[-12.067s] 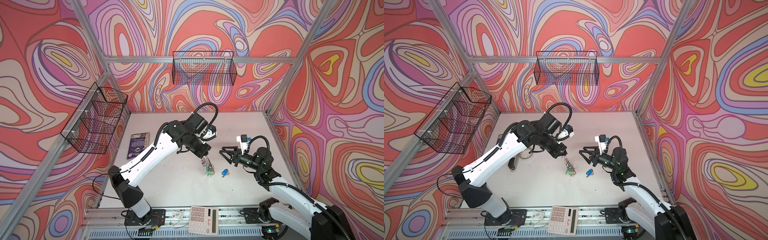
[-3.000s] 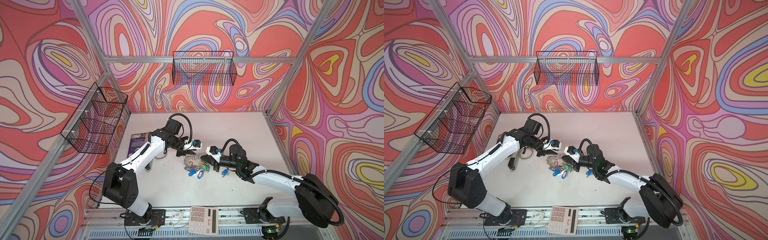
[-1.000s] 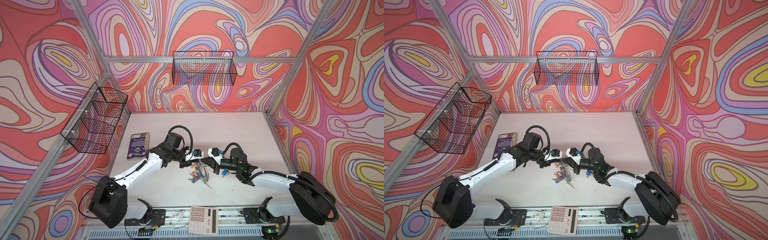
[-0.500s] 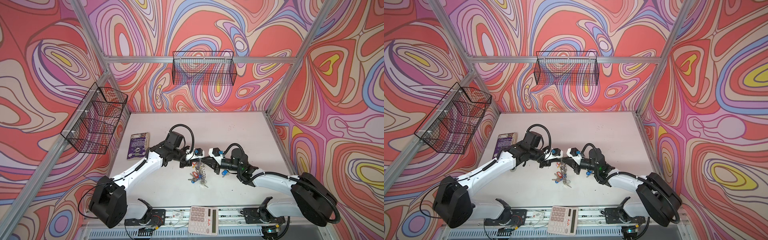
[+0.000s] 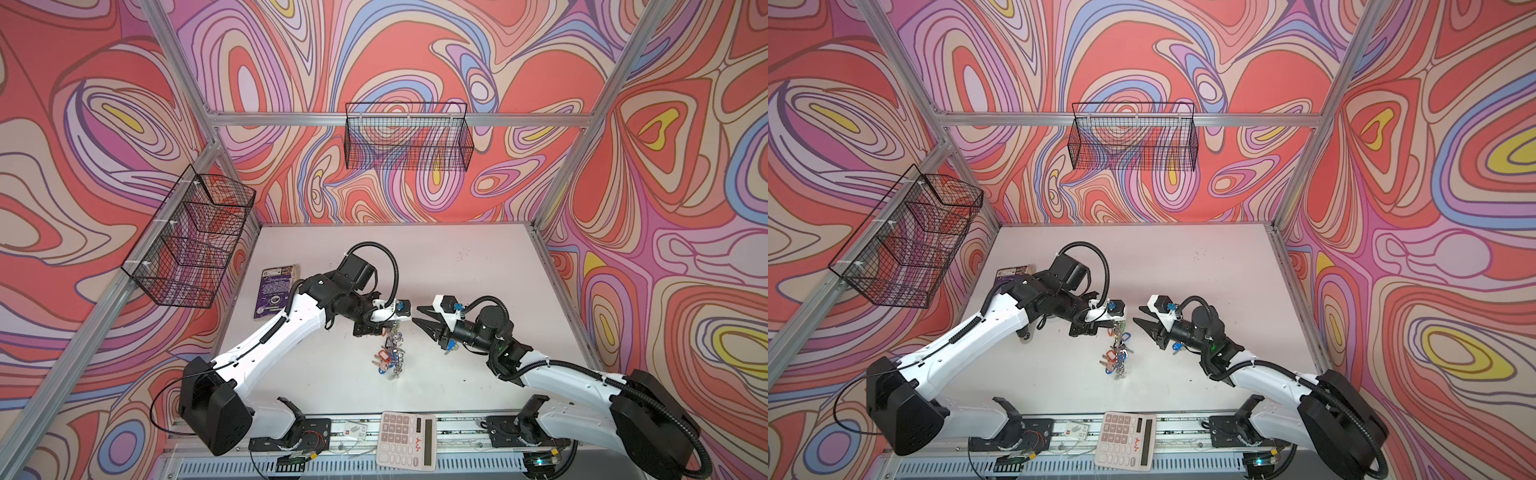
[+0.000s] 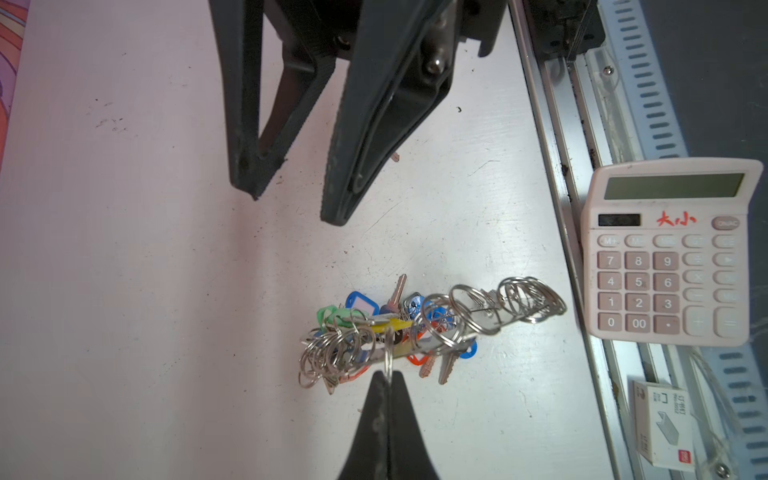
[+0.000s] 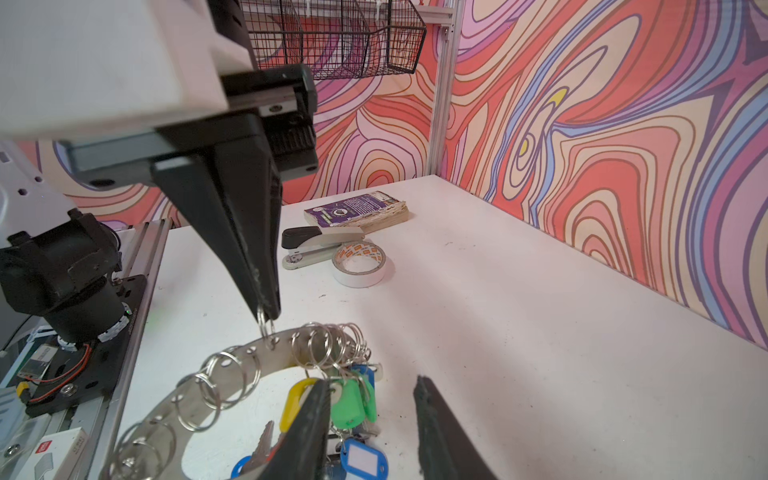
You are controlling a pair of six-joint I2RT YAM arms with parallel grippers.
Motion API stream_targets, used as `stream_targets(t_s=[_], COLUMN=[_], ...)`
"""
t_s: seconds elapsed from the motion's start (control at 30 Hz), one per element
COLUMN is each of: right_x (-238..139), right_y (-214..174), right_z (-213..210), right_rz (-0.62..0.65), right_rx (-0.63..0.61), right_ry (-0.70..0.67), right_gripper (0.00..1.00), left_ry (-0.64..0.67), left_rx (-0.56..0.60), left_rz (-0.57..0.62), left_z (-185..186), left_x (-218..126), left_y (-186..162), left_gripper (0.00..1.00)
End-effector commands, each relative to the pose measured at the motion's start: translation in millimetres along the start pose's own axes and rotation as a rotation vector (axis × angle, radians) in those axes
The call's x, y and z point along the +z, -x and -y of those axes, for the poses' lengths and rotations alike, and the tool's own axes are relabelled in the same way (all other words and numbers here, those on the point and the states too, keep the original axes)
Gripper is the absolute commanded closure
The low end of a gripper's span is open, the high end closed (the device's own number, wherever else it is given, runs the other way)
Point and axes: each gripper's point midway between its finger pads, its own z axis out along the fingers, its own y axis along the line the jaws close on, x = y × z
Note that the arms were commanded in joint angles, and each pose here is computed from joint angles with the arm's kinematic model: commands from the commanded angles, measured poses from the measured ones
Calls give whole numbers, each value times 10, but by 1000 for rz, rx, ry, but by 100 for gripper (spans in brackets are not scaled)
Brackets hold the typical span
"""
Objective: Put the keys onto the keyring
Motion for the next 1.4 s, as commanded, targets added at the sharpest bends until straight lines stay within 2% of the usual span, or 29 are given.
stream_targets(t_s=[0.0,0.1,0.23,0.43,0.6,0.73,0.87,0.9,1.17,1.27,1.37], right_x=[5,28,53,65,48,52,52,48,-102,-108,-118], right_y=[10,-9,-28,-28,57,55,4,-5,-18,107,171], right_z=[-3,-13,-48,-45,-38,48,35,45,133,21,-100], right_rz=[-10,-24,-24,-9,16,-14,-69,-82,-159,-149,-131], right_rx=[15,19,32,62,100,177,275,306,508,535,563], right_ry=[6,18,45,46,40,-9,-8,-18,-128,-74,-27], right_gripper=[64,65,67,67,67,73,87,88,73,67,54], left_ry=[-39,-78,-62,12,47,62,94,112,294,320,361], left_rx=[-24,-19,-27,-55,-125,-198,-241,-258,-428,-458,-476], left_rz=[-82,-126,-126,-26,67,153,238,247,234,240,229], left_z=[100,165,120,6,-47,-39,-68,-94,-289,-299,-342], left_x=[-63,-64,-32,39,140,162,123,108,44,47,64], left_y=[-40,-48,-38,60,96,172,270,282,246,313,342], left_gripper=[100,100,100,100,100,100,100,100,100,100,100])
